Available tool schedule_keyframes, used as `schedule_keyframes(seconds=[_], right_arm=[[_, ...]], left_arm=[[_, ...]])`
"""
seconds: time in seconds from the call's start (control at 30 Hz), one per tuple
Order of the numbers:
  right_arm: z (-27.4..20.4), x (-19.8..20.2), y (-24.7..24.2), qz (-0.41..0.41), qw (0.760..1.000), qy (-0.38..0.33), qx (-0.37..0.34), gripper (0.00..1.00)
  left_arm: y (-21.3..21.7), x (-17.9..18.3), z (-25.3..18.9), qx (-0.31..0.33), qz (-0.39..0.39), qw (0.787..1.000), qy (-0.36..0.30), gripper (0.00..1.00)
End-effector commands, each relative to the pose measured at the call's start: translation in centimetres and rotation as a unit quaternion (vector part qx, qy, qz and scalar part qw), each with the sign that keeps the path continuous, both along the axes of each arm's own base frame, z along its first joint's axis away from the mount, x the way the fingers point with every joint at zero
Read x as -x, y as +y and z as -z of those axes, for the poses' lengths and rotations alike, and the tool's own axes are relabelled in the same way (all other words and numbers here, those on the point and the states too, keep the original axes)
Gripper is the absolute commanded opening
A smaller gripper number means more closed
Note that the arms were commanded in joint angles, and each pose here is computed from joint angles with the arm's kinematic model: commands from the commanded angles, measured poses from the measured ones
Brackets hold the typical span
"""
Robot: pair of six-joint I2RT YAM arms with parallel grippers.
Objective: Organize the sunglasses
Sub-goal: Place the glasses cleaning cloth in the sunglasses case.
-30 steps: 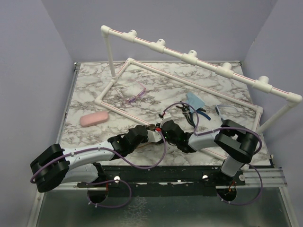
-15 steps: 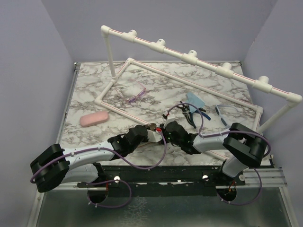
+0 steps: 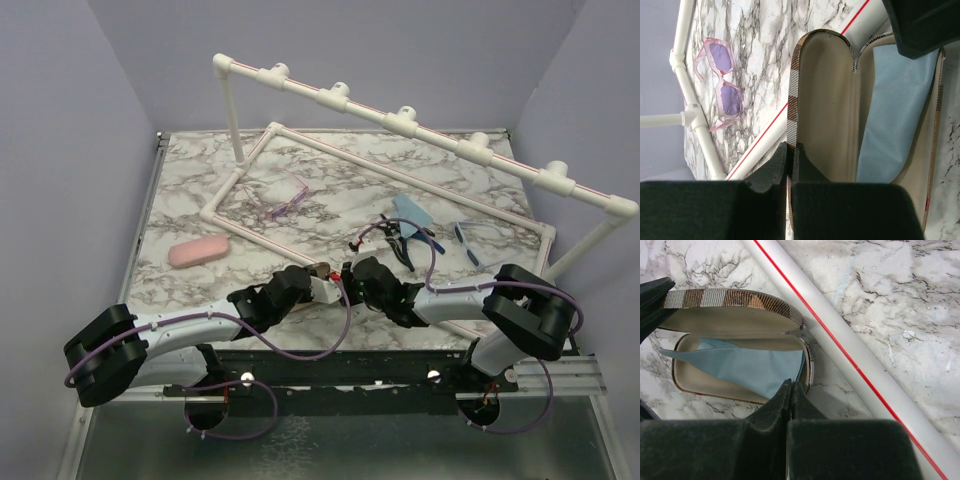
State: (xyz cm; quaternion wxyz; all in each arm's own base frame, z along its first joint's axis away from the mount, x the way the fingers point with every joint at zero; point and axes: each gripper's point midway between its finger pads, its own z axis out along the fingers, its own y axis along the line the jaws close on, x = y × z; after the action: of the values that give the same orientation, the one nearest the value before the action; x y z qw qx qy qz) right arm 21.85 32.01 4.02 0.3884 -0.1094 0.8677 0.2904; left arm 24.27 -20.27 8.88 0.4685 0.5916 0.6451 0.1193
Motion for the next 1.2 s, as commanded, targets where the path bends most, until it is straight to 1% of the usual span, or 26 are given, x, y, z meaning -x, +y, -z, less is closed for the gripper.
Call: schedule_keyframes(seconds=[0.0, 0.27, 0.5, 0.67, 1.0, 1.17], right_arm=[[2.1, 0.9, -0.8, -0.009, 0.999, 0.014, 0.028, 0.01], [1.7, 0.6, 0.5, -0.037, 0.999, -0.007, 0.017, 0.0], [2.5, 0.7, 0.1, -0.038, 0.999, -0.001, 0.033, 0.01], [2.1, 0.7, -0.6, -0.037, 0.998, -0.002, 0.06, 0.13], [-2.2, 0.6, -1.3, -0.022, 0.999, -0.047, 0.0, 0.3], [-3.4, 0.0, -2.3, -0.025, 0.997, -0.08, 0.004, 0.38]], left_arm=[[-0.5, -0.1, -0.7, 0.019, 0.005, 1.0, -0.011, 0.0], [-0.8, 0.0, -0.8, 0.029, 0.009, 0.999, -0.01, 0.0], [-1.1, 0.1, -0.9, 0.034, 0.016, 0.999, -0.008, 0.0], [-1.0, 0.1, -1.0, 0.033, 0.016, 0.999, -0.007, 0.0], [-0.9, 0.6, -0.3, 0.022, 0.027, 0.999, 0.005, 0.0], [-1.0, 0.7, -0.2, 0.019, 0.036, 0.999, 0.007, 0.0]])
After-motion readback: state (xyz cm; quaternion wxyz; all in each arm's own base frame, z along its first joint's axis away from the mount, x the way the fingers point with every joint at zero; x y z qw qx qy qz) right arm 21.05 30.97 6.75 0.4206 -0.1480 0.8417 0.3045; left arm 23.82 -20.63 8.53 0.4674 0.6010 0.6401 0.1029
